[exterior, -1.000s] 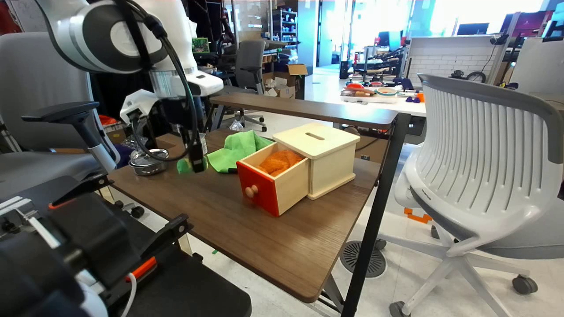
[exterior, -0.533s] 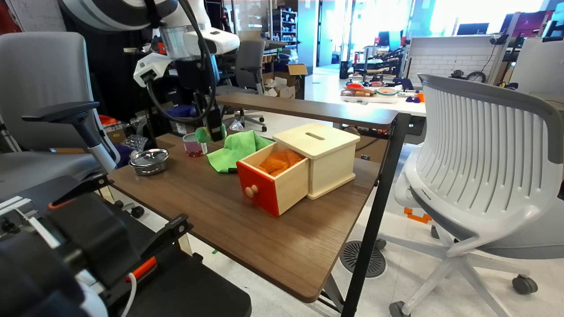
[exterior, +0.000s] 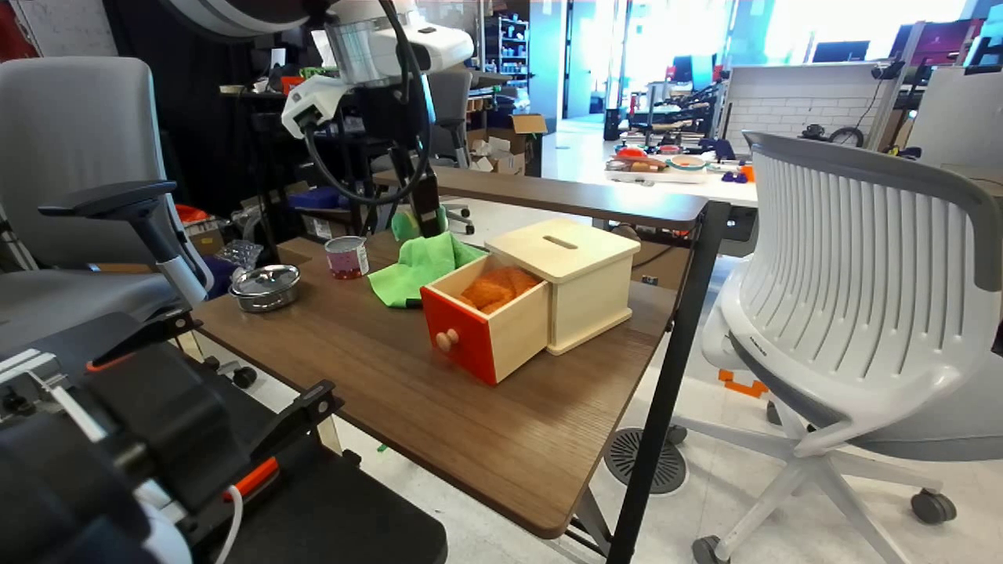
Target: Put the green doll in the open drawer
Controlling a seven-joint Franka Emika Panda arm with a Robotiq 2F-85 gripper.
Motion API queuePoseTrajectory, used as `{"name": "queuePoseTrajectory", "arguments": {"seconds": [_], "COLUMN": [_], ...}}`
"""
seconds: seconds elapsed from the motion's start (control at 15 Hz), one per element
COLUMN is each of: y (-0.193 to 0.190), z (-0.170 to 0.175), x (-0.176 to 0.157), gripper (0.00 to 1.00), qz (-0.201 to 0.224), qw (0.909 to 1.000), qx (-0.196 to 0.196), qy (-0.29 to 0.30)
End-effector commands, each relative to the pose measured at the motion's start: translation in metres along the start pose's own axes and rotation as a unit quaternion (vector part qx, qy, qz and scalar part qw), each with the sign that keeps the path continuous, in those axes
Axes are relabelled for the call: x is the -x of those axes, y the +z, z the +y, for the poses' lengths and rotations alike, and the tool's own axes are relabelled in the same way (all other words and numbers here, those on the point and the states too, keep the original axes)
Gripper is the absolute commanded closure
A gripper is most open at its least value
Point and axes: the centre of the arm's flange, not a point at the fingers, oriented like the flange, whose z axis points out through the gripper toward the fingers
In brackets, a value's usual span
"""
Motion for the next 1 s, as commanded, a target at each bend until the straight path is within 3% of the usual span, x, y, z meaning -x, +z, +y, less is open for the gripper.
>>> {"name": "queuePoseTrajectory", "arguments": {"seconds": [0.0, 0.67, 0.93], "y": [-0.006, 0.01, 0.029], "z": [0.013, 0.071, 0.078], "x": [-0.017, -0.035, -0.035], "gripper": [0.96, 0.96, 0.96], "qz": [0.003, -0.019, -0.016], "qw": [1.0, 0.999, 0.9986], "qx": [0.001, 0.038, 0.046], "qy": [0.007, 0.008, 0.02]}}
